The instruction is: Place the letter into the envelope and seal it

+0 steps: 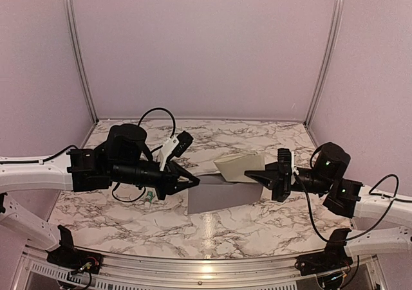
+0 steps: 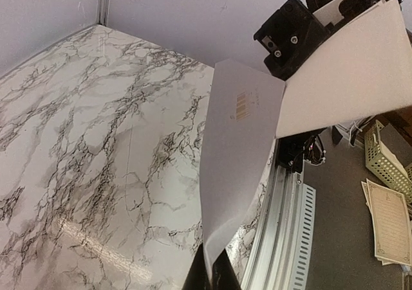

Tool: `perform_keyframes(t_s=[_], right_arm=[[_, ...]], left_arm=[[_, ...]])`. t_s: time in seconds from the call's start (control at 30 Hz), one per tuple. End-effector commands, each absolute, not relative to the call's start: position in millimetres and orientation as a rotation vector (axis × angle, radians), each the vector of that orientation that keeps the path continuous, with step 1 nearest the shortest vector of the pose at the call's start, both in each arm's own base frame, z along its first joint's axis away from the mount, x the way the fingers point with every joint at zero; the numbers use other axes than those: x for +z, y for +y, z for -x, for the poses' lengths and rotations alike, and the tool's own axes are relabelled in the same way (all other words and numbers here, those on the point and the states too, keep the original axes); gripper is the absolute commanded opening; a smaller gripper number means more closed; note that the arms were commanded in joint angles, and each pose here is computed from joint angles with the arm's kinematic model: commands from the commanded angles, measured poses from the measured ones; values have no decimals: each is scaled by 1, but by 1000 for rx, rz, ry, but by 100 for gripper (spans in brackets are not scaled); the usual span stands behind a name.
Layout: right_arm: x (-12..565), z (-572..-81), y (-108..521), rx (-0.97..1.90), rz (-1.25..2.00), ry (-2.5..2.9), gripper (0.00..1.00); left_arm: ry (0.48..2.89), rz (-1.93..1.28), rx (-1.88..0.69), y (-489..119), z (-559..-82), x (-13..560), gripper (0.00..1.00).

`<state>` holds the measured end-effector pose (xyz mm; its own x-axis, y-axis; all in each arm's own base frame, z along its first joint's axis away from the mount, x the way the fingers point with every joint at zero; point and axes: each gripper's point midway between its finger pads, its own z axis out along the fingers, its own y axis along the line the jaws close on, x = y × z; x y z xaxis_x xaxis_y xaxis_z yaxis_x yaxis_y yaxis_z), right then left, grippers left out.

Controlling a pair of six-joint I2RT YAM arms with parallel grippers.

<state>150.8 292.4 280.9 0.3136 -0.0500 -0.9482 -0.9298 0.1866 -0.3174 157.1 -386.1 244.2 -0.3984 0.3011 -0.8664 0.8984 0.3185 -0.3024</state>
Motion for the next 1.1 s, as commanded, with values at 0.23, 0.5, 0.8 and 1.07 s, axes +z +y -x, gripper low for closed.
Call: perform_keyframes(t_s=[0.23,0.5,0.8,1.07], right_arm=[[286,-159,300,803,1222,1074,0],[264,-162,313,828,1315,1141,0],[240,-166,324,851,1400,1200,0],[226,-176,331,827,1438,1265,0]], left_arm=[[1882,-1147,-1030,-382,-146,235,0],[1863,-1151,-1026,-376,-143,241,0],[1847,-1125,-1020,-370,-144,249,0],[1842,-1140,-1027,-370,-142,249,0]])
